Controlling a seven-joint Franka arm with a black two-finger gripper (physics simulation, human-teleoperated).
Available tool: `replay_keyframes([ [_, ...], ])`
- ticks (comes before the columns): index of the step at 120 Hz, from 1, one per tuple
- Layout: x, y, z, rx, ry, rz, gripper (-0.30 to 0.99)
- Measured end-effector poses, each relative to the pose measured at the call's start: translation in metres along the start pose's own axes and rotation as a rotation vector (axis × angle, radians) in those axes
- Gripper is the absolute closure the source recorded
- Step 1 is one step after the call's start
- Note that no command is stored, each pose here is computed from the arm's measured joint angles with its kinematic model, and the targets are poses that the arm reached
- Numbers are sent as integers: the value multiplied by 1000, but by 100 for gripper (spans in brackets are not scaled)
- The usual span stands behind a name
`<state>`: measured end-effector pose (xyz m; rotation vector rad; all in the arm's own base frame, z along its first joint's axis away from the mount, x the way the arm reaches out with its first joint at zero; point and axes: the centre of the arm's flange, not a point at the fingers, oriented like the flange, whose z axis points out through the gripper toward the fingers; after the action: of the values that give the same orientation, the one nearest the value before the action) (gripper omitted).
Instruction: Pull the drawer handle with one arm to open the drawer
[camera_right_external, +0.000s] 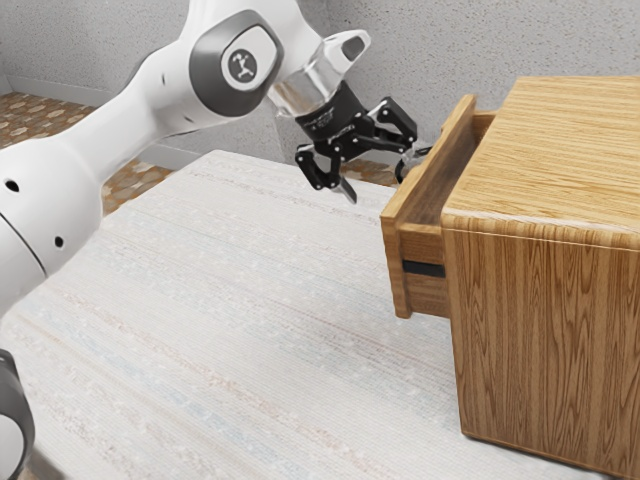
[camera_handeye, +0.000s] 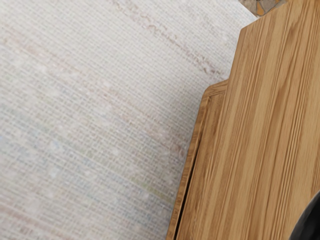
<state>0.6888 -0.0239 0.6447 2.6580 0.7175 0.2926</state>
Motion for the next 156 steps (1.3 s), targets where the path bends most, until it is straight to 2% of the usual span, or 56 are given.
replay_keyframes([
  [44,14,-28,-13,48,13,-33,0],
  [116,47,-108,-46,98,27,-126,1],
  [124,40,-115,-83,95,60,-134,0],
  [140,-3,-99,-172,68,155,-99,0],
  [149,-28,-88,-199,64,164,-69,0],
  [156,-45,-81,-210,70,148,-44,0],
])
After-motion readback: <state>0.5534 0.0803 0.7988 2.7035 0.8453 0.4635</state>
